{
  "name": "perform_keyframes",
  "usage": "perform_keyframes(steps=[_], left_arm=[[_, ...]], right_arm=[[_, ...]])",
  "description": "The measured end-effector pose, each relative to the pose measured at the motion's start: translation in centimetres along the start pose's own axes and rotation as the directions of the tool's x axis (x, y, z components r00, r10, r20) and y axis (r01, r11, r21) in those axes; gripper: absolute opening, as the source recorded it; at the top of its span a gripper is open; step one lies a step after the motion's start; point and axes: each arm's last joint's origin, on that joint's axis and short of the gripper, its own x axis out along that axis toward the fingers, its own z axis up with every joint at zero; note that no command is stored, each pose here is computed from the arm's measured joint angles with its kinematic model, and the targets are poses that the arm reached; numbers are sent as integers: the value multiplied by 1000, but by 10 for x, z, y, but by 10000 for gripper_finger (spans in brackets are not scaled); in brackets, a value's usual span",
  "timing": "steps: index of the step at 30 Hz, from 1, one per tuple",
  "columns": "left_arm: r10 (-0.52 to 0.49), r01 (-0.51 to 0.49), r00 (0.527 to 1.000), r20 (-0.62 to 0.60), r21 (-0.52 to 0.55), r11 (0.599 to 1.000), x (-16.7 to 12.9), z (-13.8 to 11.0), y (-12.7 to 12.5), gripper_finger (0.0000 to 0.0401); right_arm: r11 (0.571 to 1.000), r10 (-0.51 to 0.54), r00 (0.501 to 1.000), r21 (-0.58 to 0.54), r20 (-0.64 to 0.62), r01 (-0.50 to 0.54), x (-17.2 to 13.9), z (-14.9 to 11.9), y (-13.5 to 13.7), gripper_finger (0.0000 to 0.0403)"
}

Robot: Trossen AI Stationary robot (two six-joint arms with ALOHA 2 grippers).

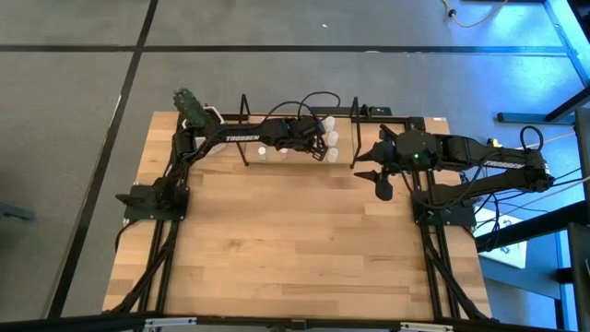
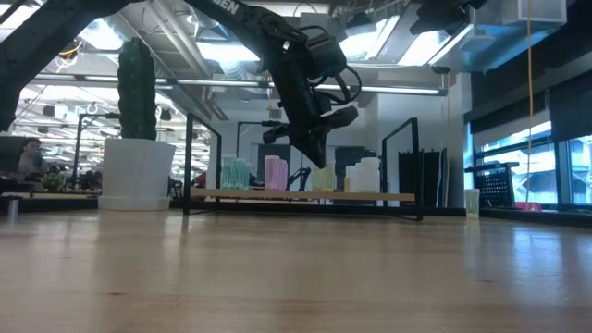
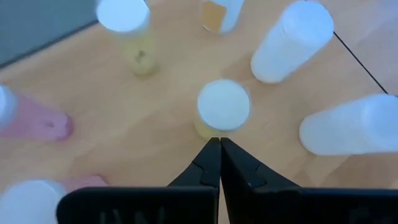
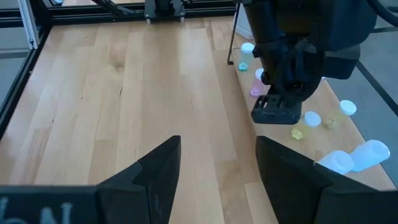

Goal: Pick and place medicine bottles onto shelf by color
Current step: Put the bottom yellow pill bottle on the shelf aligned with the other yellow pill bottle, then put the yellow pill bottle on the shelf aligned with the other yellow pill bottle

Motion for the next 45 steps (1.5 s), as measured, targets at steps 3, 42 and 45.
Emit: perform_keyframes(steps=[3, 42, 45], left_arm=[[-51, 51, 998, -39, -16, 999, -1, -4, -5, 0], [53, -56, 996, 67, 46, 997, -5, -5, -10, 0], [39, -42, 998, 58, 51, 998, -8, -5, -11, 0]], right_arm=[[1000, 0, 1000, 0, 0, 0, 0, 0, 0, 209], [1000, 2, 1000, 1, 6, -2, 0, 1, 0, 209], [1000, 3, 1000, 1, 6, -3, 0, 1, 0, 209]])
